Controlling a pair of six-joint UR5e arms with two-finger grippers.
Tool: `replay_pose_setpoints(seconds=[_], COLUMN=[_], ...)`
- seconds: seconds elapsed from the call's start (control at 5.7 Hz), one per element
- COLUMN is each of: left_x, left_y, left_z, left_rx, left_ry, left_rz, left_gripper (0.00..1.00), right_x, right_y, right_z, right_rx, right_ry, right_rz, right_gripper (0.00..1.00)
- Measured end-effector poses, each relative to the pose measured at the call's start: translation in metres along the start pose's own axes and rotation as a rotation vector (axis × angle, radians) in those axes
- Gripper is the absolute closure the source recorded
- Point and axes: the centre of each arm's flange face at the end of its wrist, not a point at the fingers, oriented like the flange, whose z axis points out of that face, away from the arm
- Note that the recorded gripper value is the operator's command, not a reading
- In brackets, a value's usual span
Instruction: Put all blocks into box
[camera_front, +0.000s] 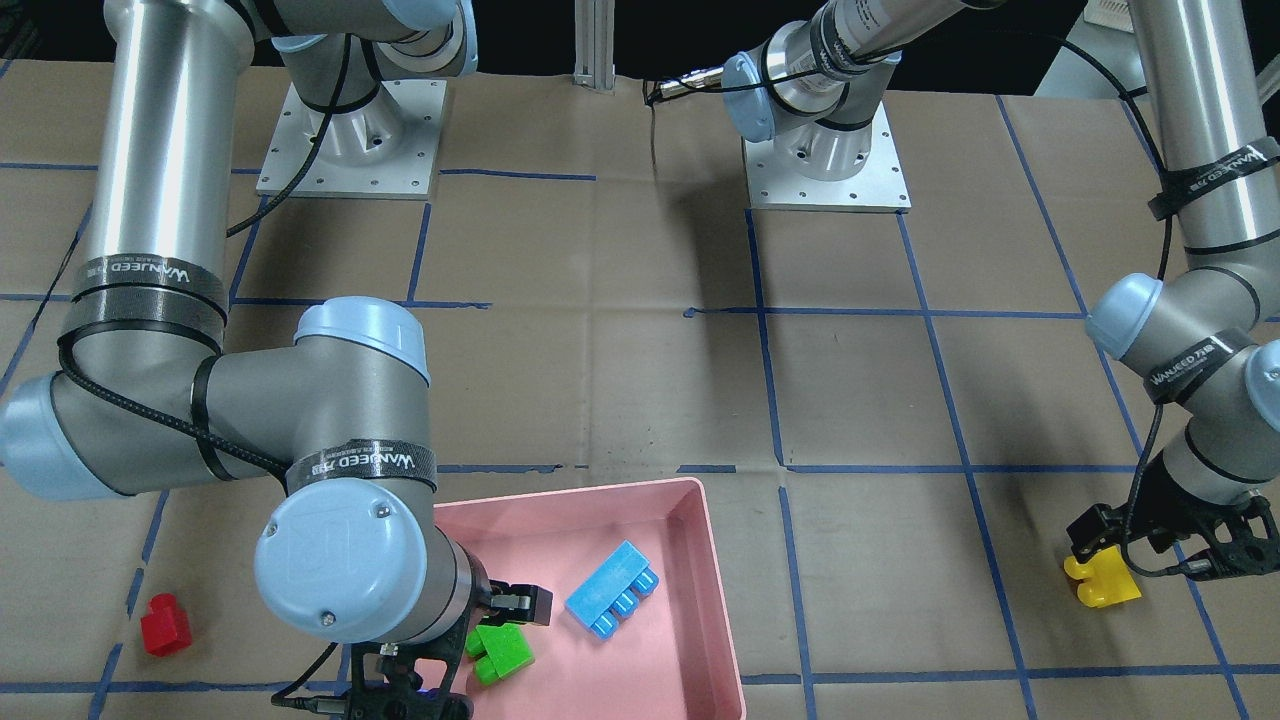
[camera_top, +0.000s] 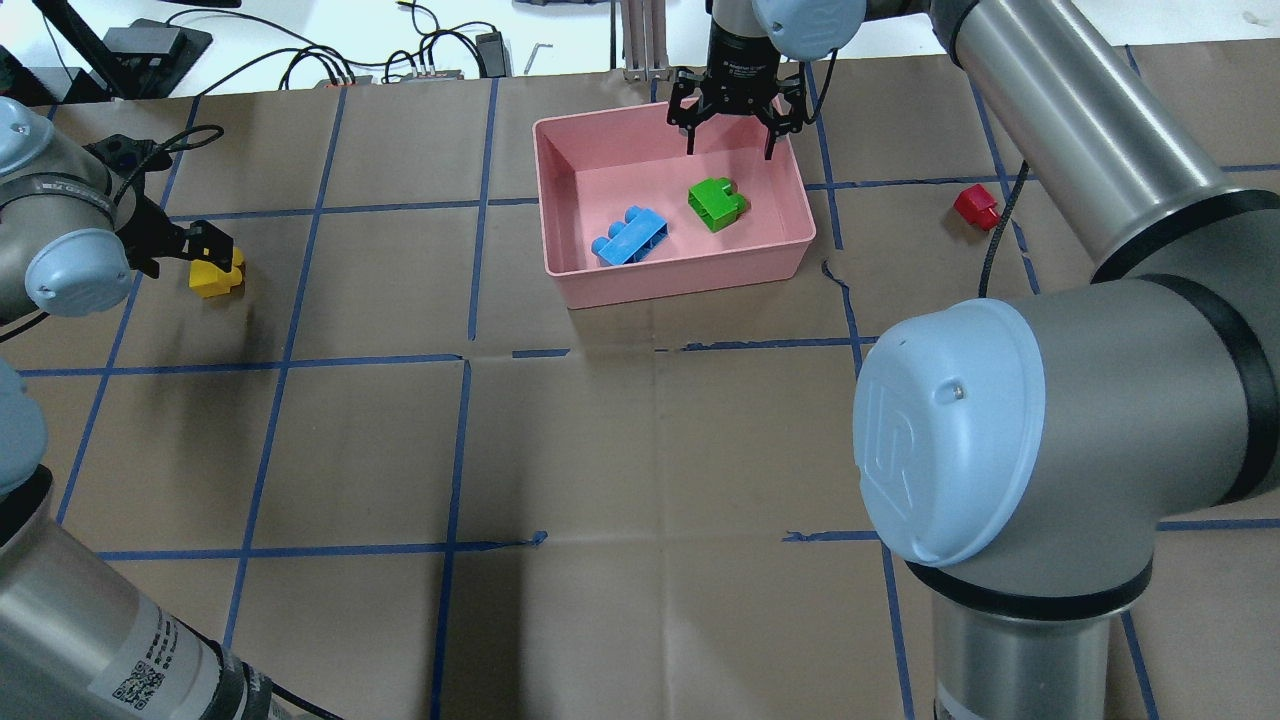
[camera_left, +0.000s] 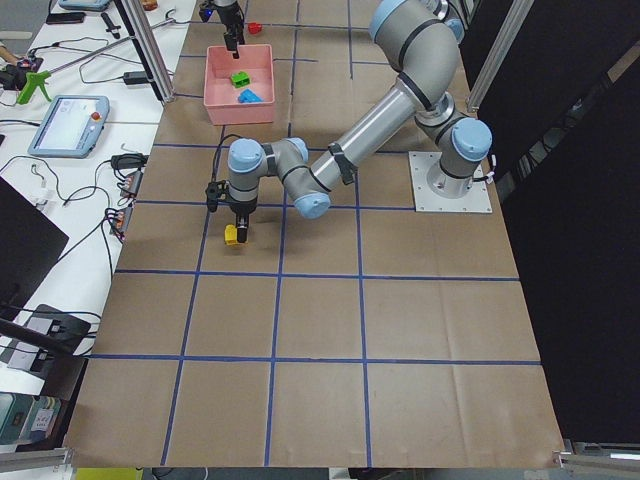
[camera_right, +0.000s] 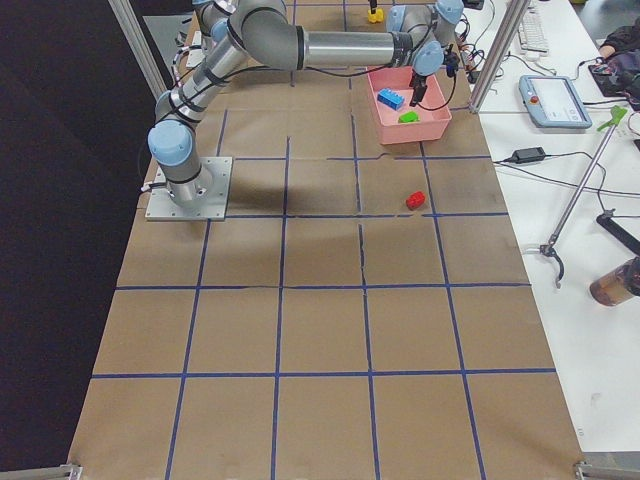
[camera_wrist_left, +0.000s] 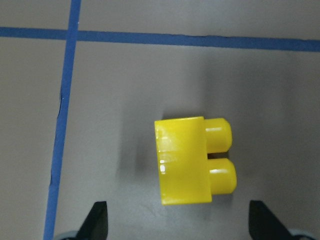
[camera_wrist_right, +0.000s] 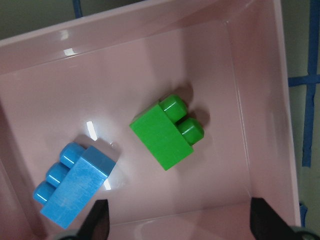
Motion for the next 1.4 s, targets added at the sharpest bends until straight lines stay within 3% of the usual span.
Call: replay_pose_setpoints(seconds=[0.18,0.53,1.05,1.4], left_x=[-0.001,-0.005,-0.004,-0.005], left_y=[-0.005,-0.014,-0.009,-0.01], left_z=[0.005,0.013,0.03,0.034], left_rx=[-0.005,-0.006,-0.031,-0.034], left_ry=[0.021,0.024,0.04,0.039], left_rz=[-0.002,-0.003,-0.007,-0.008], left_gripper=[0.01,0.01,0.03,0.08], right_x=[0.009,0.093,0.28,0.348], right_y=[0.006,0.003,-0.019,-0.022], right_z=[-0.022,-0.08,-0.118,-0.104], right_rx=[0.009,0.028,0.029,0.004], right_ry=[0.007,0.052,0.059,0.048], right_rz=[0.008,0.02,-0.196,-0.341], right_gripper=[0.0,0.0,0.01,0.01])
